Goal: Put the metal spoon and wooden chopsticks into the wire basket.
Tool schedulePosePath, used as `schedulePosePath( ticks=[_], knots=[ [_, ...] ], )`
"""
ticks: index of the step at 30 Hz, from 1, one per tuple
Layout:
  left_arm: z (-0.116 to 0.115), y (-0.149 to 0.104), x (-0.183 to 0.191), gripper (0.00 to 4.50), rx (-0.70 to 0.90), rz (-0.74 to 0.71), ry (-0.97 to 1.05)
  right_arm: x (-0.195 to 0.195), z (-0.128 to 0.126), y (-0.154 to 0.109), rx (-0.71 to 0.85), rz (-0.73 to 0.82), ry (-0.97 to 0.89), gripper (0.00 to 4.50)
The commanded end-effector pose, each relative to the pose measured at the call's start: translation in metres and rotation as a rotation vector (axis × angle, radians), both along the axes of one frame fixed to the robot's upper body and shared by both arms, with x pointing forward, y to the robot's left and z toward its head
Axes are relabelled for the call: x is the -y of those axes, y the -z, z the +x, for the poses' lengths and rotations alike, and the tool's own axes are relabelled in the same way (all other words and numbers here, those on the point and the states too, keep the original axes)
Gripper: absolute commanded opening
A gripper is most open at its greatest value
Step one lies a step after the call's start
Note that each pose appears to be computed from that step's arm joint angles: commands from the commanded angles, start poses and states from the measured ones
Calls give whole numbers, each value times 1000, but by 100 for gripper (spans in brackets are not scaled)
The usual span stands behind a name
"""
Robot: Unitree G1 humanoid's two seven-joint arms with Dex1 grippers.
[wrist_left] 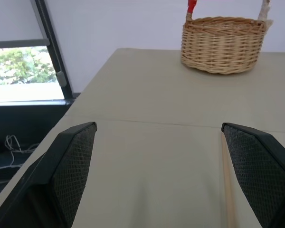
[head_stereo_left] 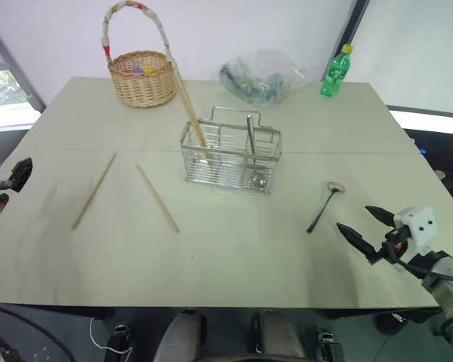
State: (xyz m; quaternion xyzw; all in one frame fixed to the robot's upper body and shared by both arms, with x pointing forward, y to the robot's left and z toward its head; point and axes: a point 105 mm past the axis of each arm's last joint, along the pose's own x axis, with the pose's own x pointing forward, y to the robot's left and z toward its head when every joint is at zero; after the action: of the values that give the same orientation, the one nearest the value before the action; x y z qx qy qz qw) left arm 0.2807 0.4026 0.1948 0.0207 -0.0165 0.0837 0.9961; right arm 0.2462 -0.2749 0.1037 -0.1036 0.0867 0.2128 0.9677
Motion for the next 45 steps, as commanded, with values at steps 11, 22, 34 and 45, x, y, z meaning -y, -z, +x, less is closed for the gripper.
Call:
schedulePosePath(
  ticks=[11, 22, 34, 45],
  knots=[
    [2, -22, 2, 444, 45, 48, 17, 0, 2, -15, 56, -5, 1, 450],
    [3, -32, 17, 444, 44, 78, 90, -1, 10, -24, 64, -64, -54, 450],
    [-5, -26, 160, 444, -127, 115, 761, -46, 39, -83, 121, -309, -516, 450],
    [-43, -18, 270, 444, -203, 153, 1290, -69, 91, -73, -7, -968, -1117, 450]
  ],
)
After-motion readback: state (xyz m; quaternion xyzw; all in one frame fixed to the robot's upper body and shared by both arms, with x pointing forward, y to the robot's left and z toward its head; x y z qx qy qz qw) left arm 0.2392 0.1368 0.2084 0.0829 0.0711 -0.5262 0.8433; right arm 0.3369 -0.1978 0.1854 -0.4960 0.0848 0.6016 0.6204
